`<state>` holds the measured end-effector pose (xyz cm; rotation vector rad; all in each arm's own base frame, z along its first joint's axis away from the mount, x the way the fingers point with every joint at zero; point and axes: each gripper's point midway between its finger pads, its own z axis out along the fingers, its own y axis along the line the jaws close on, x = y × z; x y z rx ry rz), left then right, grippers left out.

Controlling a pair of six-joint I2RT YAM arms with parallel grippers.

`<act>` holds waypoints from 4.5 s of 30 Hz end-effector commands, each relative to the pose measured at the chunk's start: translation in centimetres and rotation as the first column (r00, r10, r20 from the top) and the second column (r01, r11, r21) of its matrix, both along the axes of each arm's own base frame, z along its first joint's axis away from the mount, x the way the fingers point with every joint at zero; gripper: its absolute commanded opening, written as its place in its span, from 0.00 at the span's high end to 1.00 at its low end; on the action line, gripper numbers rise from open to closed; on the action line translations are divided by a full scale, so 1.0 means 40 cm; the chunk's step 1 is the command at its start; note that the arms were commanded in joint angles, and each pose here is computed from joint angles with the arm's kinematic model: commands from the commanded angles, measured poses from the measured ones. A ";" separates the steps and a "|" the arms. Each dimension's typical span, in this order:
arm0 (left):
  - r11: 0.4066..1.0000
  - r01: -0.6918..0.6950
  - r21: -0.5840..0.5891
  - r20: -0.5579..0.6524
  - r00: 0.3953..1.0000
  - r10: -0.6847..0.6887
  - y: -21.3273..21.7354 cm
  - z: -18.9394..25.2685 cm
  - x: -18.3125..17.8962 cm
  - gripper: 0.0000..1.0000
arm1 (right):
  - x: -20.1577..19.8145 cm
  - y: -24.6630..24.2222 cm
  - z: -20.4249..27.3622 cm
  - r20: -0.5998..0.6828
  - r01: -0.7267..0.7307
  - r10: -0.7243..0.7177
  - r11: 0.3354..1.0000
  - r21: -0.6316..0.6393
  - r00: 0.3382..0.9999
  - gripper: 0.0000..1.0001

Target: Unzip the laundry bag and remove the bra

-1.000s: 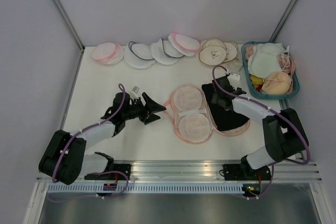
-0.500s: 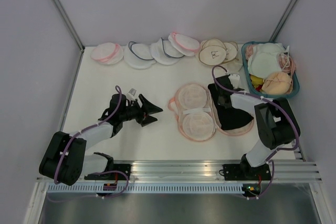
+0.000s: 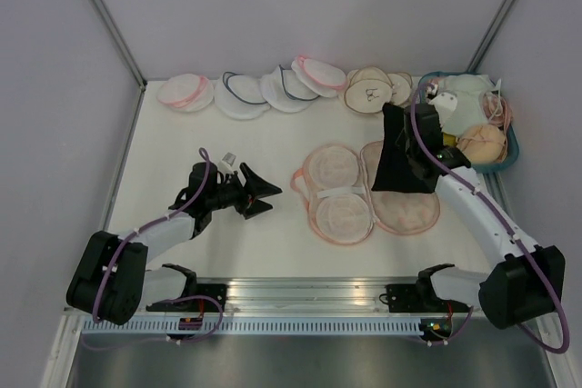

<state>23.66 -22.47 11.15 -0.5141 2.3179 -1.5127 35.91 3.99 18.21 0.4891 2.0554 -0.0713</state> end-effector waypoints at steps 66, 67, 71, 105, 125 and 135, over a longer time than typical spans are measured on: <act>0.996 0.085 0.034 0.212 0.973 -0.090 0.015 0.148 -0.009 0.02 | -0.130 -0.196 -0.007 -0.032 0.209 -0.207 0.955 0.212 0.978 0.13; 0.996 0.089 0.031 0.208 0.974 -0.094 0.015 0.146 -0.010 0.02 | -0.146 -0.195 -0.026 -0.046 0.214 -0.209 0.956 0.203 0.977 0.13; 0.995 0.098 0.017 0.186 0.977 -0.100 0.022 0.133 -0.016 0.01 | -0.221 -0.232 -0.092 -0.168 0.349 -0.327 0.929 0.123 0.930 0.10; 0.998 0.064 0.003 0.118 0.991 -0.064 0.078 0.067 -0.058 0.01 | -0.268 -0.094 -0.467 -0.420 0.301 -0.145 0.894 0.332 0.896 1.00; 0.999 0.011 0.031 0.164 0.986 -0.016 0.091 0.117 -0.023 0.01 | -0.244 0.184 -0.089 -0.036 -0.470 0.497 0.839 0.273 0.867 1.00; 0.953 -0.271 0.135 0.361 0.909 0.208 0.195 0.243 -0.024 0.01 | -0.265 0.556 -0.074 -0.051 -0.813 0.820 0.573 0.109 0.571 0.99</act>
